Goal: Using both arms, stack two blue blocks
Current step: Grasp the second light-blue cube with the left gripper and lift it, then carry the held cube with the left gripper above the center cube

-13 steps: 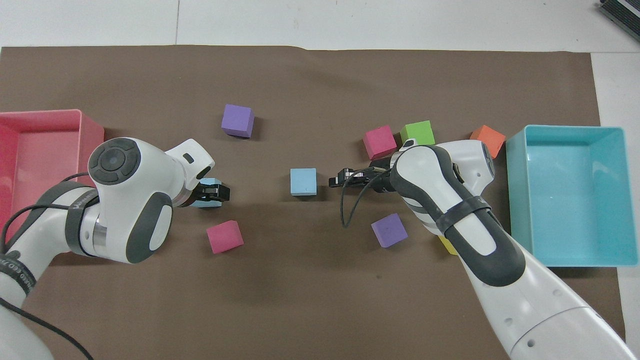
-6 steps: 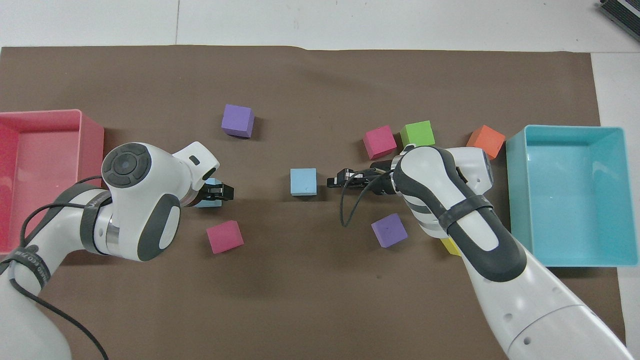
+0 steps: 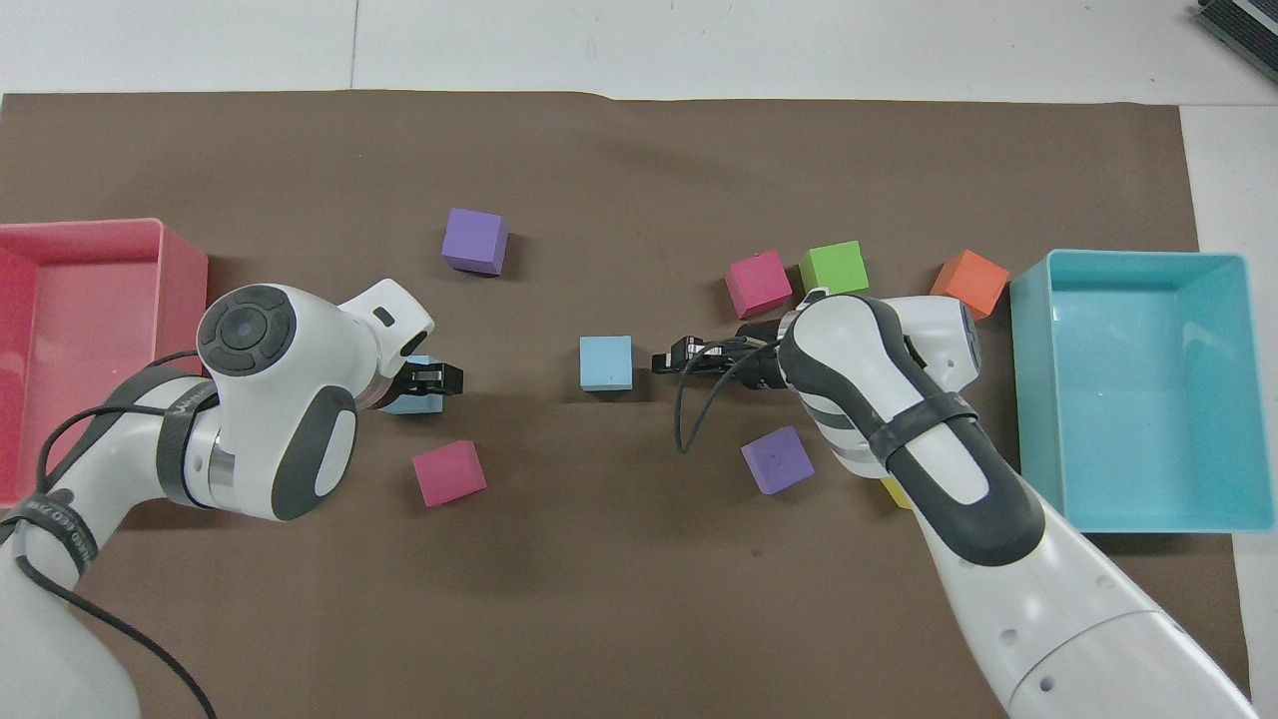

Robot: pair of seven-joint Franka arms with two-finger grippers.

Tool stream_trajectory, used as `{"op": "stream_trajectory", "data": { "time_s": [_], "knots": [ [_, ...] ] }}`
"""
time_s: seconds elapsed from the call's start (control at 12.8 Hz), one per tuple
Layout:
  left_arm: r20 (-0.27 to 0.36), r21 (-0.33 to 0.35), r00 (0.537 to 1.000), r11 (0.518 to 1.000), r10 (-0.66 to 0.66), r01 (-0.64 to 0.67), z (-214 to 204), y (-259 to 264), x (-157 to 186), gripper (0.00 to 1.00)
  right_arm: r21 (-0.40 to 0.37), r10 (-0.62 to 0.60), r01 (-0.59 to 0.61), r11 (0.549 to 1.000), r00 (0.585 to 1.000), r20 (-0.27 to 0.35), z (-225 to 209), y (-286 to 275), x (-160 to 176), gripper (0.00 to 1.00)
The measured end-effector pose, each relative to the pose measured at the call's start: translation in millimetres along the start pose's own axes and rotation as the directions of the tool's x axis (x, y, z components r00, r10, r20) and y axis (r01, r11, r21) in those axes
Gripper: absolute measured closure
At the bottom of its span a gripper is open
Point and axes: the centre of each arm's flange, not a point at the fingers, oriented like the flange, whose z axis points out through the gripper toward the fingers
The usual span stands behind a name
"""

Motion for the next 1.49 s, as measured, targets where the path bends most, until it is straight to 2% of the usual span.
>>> {"op": "stream_trajectory", "data": {
  "time_s": [0.47, 0.55, 0.63, 0.71, 1.1, 1.49],
  "knots": [
    [0.003, 0.013, 1.0, 1.0, 0.006, -0.006, 13.2, -3.3, 1.6, 0.07, 0.008, 0.012, -0.012, 1.0, 1.0, -0.021, 3.4, -3.2, -1.0, 0.99],
    [0.002, 0.014, 1.0, 1.0, 0.007, -0.007, 13.3, -3.4, 1.7, 0.16, 0.004, 0.011, -0.011, 1.0, 0.999, -0.03, 5.9, -5.2, -2.0, 0.99],
    [0.002, 0.016, 1.0, 1.0, 0.008, -0.008, 13.3, -3.7, 1.8, 0.31, 0.003, 0.01, -0.01, 1.0, 0.999, -0.032, 8.1, -7.0, -3.3, 0.99],
    [0.0, 0.017, 1.0, 1.0, 0.009, -0.009, 12.4, -3.7, 2.1, 0.42, 0.003, 0.009, -0.009, 1.0, 1.0, -0.03, 9.2, -7.8, -4.0, 0.99],
    [-0.012, 0.015, 1.0, 1.0, 0.006, -0.006, 7.1, -3.3, 5.9, 0.42, 0.0, 0.014, -0.014, 1.0, 1.0, -0.028, 9.8, -4.5, -5.4, 0.99],
    [-0.024, 0.02, 1.0, 1.0, 0.01, -0.01, -27.5, 12.0, 22.2, 0.42, -0.007, -0.025, 0.025, 1.0, 0.999, -0.029, 7.6, 2.4, -5.8, 0.99]
  ]
}}
